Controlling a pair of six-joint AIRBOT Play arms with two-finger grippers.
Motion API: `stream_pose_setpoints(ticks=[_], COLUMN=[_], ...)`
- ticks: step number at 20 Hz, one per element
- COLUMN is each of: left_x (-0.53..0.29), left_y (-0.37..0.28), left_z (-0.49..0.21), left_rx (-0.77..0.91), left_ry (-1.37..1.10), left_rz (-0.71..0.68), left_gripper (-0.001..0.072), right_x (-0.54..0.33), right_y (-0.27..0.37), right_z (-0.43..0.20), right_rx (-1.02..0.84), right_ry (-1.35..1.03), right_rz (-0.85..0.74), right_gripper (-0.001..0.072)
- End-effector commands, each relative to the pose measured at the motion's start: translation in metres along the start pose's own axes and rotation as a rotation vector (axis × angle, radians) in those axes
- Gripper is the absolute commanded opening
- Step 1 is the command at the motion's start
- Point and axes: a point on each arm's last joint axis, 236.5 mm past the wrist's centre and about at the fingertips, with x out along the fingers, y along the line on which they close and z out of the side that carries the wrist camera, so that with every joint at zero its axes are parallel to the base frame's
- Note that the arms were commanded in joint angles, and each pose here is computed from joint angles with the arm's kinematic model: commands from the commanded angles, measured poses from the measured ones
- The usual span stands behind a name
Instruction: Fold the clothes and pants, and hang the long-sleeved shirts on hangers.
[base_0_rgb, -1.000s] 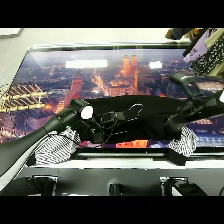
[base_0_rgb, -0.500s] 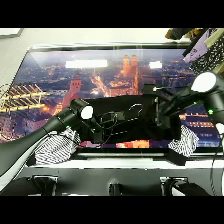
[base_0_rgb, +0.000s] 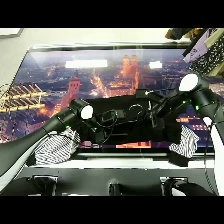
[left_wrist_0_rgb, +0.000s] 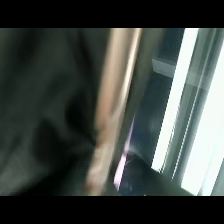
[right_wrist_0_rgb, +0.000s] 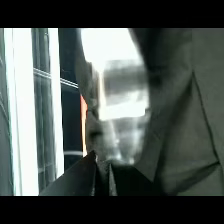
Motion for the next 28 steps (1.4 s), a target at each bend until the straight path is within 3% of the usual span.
stream_pose_setpoints(ticks=[1, 5, 8, 10, 16, 21, 26, 28], left_x=[-0.006, -0.054, -0.091, -0.095, -0.046, -0.032, -0.008, 0.001], left_y=[0.029, 0.082, 0.1, 0.097, 0.039, 0.006, 0.011, 0.014], left_z=[-0.01, -0.062, -0.091, -0.097, -0.029, 0.015, 0.014, 0.012], left_rx=[-0.24, -0.642, -0.984, -1.088, -1.097, -0.983, -1.057, -1.084], left_ry=[0.019, 0.061, -0.115, -0.244, -0.475, -0.515, -0.479, -0.466], left_rz=[0.119, 0.339, 0.342, 0.287, -0.007, -0.026, -0.038, -0.038], left_gripper=[0.0708, 0.072, 0.072, 0.072, 0.072, 0.072, 0.0709, 0.0632], right_x=[-0.006, -0.022, -0.033, -0.038, -0.04, -0.04, -0.04, -0.04], right_y=[0.001, -0.007, -0.012, -0.012, -0.004, -0.003, -0.002, -0.002], right_z=[-0.011, -0.009, -0.006, -0.003, -0.001, -0.001, -0.001, -0.001], right_rx=[0.073, 0.189, 0.339, 0.399, 0.492, 0.525, 0.527, 0.527], right_ry=[0.054, 0.052, 0.025, 0.006, -0.007, -0.008, -0.01, -0.01], right_rz=[-0.024, -0.137, -0.217, -0.239, -0.223, -0.219, -0.217, -0.217], right_gripper=[0.0029, 0.0029, 0.0029, 0.0029, 0.003, 0.0031, 0.0031, 0.0031])
